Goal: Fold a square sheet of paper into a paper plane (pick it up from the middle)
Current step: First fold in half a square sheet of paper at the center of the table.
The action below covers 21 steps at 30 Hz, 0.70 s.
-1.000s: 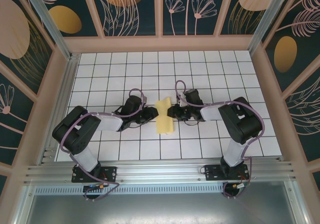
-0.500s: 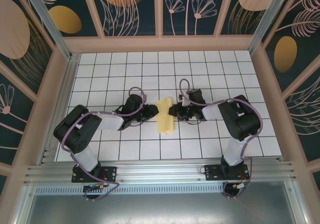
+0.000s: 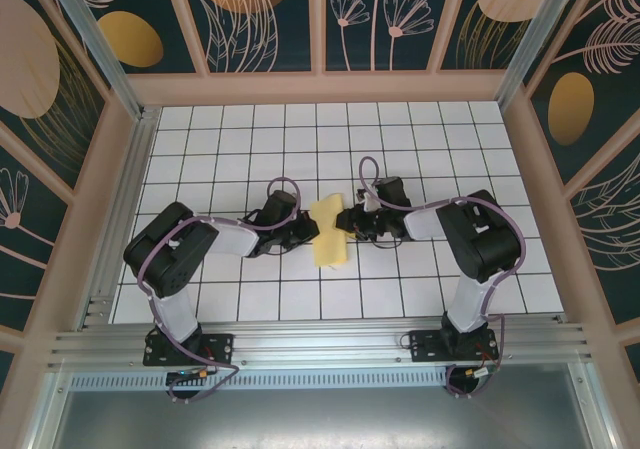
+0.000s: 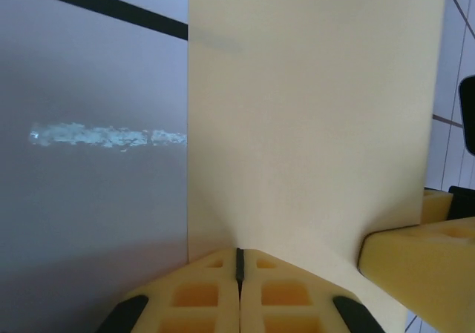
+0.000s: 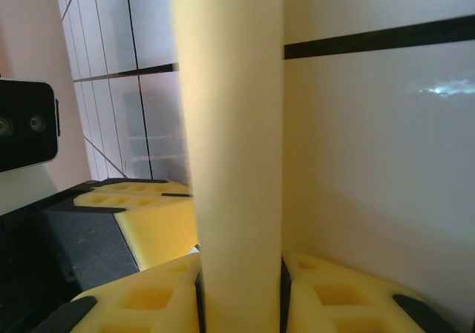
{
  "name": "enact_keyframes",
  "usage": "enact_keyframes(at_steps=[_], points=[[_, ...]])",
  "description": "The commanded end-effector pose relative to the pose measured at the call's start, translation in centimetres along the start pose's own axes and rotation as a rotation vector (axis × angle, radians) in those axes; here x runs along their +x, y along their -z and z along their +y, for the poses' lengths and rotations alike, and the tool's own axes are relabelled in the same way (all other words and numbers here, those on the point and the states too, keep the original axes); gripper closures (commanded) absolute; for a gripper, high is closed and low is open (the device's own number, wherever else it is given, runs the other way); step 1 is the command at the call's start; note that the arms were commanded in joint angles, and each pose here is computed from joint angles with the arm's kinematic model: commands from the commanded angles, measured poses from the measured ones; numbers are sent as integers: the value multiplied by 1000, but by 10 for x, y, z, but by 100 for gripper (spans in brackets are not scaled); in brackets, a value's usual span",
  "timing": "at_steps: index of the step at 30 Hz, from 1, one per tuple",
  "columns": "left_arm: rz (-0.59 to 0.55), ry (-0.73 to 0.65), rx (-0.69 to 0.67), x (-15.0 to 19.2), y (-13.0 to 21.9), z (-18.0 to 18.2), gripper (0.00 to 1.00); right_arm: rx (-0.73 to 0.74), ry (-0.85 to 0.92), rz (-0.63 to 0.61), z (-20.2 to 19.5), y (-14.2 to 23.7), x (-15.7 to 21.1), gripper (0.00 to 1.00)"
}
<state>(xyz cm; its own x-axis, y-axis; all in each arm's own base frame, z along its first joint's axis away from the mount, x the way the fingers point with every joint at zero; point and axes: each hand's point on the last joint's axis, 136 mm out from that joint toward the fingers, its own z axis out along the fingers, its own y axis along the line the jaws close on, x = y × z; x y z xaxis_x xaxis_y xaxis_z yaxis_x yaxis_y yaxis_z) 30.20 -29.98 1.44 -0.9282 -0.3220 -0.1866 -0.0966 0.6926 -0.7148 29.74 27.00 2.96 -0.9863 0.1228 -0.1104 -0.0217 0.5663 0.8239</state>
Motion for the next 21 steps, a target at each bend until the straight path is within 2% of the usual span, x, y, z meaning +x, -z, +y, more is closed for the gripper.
enact_keyframes(at_steps=[1,6,9,13,18,21], points=[[52,-4,-152,14,-8,36,97,152,-42,-43,-33,7,-4,64],[60,-32,-232,14,-8,47,100,182,-18,-81,-18,19,-12,49],[59,-41,-234,14,-8,46,100,285,24,-123,-16,30,-19,41],[63,-53,-214,13,-9,38,100,459,111,-142,-18,35,-23,40],[65,-59,-199,12,-10,31,100,536,196,-127,-6,20,-23,39],[61,-58,-197,11,-10,30,100,566,227,-121,-3,13,-23,42]])
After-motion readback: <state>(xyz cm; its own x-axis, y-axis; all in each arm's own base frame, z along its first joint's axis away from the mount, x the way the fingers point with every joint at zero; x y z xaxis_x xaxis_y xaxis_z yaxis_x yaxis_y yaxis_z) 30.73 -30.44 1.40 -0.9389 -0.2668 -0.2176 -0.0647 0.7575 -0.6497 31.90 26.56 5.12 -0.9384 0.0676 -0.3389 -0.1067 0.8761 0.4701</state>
